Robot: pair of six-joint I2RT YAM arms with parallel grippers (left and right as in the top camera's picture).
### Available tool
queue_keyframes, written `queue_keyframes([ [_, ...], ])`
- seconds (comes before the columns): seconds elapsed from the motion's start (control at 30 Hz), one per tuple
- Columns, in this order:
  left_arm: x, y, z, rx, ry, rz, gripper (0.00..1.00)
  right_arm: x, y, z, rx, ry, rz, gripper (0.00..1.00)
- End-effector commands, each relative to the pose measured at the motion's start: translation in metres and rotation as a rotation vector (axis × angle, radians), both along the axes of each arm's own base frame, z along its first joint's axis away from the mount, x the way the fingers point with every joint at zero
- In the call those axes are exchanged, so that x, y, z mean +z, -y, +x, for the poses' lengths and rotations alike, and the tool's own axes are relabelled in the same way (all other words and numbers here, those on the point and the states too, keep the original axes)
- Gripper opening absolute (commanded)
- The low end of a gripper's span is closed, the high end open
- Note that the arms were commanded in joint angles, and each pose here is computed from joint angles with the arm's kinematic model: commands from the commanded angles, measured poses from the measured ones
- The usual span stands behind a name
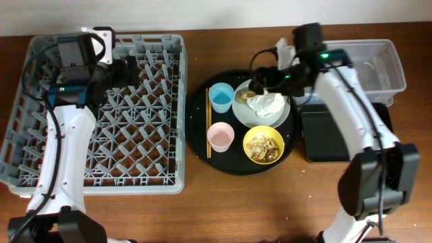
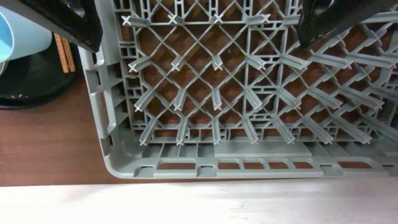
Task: Sort waste into correct bins and load items into the dishwasher rack
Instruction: 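Move the right gripper over the white plate and grasp the wrapper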
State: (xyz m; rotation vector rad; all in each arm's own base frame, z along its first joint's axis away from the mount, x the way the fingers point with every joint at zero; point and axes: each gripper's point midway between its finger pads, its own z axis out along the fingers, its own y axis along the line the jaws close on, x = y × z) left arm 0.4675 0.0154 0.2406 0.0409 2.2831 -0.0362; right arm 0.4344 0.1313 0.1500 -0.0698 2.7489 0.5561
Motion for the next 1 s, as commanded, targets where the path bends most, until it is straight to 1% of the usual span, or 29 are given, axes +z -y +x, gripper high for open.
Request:
queue_keyframes([
  [0.0,0.007,-0.002,0.003,-0.003,0.016,0.013,1.0,-0.027,0.003,0.008,-0.159,-0.014,-0.231,0.98],
  [0.1,0.006,-0.002,0.003,-0.003,0.015,0.013,1.0,-0.067,-0.007,0.004,-0.136,-0.092,-0.276,1.0],
  [0.13,0.006,-0.002,0.003,-0.003,0.015,0.013,1.0,-0.08,-0.002,0.004,-0.144,-0.112,-0.31,0.94],
  [0.17,0.006,-0.002,0.003,-0.003,0.016,0.013,1.0,-0.088,0.004,0.005,-0.162,-0.121,-0.346,0.91],
  [0.23,0.006,-0.002,0.003,-0.003,0.015,0.013,1.0,-0.107,0.015,0.01,-0.19,-0.128,-0.413,0.91],
  [0.27,0.006,-0.002,0.003,-0.003,0.016,0.013,1.0,-0.115,0.016,0.012,-0.192,-0.131,-0.424,0.89],
  [0.33,0.006,-0.002,0.003,-0.003,0.015,0.013,1.0,-0.131,0.016,0.014,-0.189,-0.146,-0.431,0.79],
  [0.37,0.006,-0.002,0.003,-0.003,0.016,0.013,1.0,-0.138,0.016,0.013,-0.187,-0.159,-0.435,0.68],
  [0.4,0.006,-0.002,0.003,-0.003,0.016,0.013,1.0,-0.139,0.015,0.013,-0.186,-0.16,-0.433,0.48],
  [0.43,0.006,-0.002,0.003,-0.003,0.016,0.013,1.0,-0.138,0.015,0.013,-0.186,-0.16,-0.433,0.31],
  [0.47,0.006,-0.002,0.003,-0.003,0.016,0.012,1.0,-0.139,0.016,0.012,-0.185,-0.164,-0.434,0.1],
  [0.5,0.006,-0.002,0.003,-0.003,0.016,0.013,1.0,-0.139,0.016,0.011,-0.184,-0.166,-0.436,0.04],
  [0.57,0.006,-0.002,0.003,-0.003,0.015,0.013,1.0,-0.127,0.016,0.01,-0.184,-0.168,-0.436,0.04],
  [0.6,0.006,-0.002,0.003,-0.003,0.015,0.013,1.0,-0.106,0.017,0.009,-0.185,-0.164,-0.435,0.04],
  [0.67,0.006,-0.002,0.003,-0.003,0.015,0.013,1.0,-0.055,0.019,0.01,-0.189,-0.134,-0.424,0.04],
  [0.7,0.006,-0.002,0.003,-0.003,0.016,0.013,1.0,-0.011,0.025,0.013,-0.211,-0.094,-0.405,0.04],
  [0.73,0.006,-0.002,0.003,-0.003,0.016,0.013,1.0,0.021,0.032,0.016,-0.238,-0.05,-0.385,0.04],
  [0.8,0.006,-0.002,0.003,-0.003,0.016,0.013,1.0,0.067,0.053,0.027,-0.303,0.03,-0.35,0.04],
  [0.87,0.006,-0.002,0.003,-0.003,0.015,0.013,1.0,0.084,0.079,0.042,-0.374,0.084,-0.327,0.04],
  [0.97,0.006,-0.002,0.003,-0.003,0.016,0.013,1.0,0.086,0.119,0.062,-0.472,0.132,-0.324,0.04],
])
